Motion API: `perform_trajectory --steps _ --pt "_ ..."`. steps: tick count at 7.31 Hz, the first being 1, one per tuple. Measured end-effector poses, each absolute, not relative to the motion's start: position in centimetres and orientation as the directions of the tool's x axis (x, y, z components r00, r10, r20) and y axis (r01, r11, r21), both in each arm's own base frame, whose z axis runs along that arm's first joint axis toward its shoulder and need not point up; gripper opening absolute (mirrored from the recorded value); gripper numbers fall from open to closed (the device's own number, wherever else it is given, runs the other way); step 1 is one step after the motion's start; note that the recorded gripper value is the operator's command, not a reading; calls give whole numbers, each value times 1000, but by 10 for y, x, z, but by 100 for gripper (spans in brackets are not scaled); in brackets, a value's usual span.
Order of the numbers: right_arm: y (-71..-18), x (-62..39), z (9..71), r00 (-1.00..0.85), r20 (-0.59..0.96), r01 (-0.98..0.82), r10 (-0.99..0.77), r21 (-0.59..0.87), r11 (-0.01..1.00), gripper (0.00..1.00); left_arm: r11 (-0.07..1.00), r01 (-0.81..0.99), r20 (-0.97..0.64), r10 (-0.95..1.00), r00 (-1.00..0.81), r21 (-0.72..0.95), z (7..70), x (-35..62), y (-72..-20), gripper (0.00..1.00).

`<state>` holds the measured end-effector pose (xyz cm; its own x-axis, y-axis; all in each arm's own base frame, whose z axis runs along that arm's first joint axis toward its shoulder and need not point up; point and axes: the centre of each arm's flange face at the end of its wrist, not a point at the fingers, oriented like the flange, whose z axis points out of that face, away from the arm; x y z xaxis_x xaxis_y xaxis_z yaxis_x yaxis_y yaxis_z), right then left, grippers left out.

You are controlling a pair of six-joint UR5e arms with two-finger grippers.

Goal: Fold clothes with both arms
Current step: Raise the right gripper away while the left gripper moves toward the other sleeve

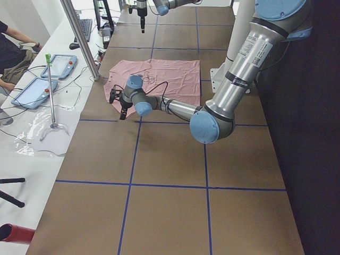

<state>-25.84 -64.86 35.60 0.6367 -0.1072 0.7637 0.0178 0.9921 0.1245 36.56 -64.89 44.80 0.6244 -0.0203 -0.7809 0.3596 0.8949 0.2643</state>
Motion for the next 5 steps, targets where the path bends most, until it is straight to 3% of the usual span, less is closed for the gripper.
perform_trajectory --steps 1,2,3,5 --pt "-648 -256 359 640 760 21 -111 127 992 100 889 363 -774 -15 633 280 454 381 -647 92" --pt "-648 -256 361 642 759 22 -111 127 992 100 883 365 -766 -10 643 295 453 394 -645 80" --pt "-648 -255 363 643 758 22 -110 125 992 100 881 365 -762 -6 647 302 452 402 -643 74" --pt "-645 -254 373 647 755 23 -105 118 993 100 884 356 -753 -6 658 304 457 410 -644 71"
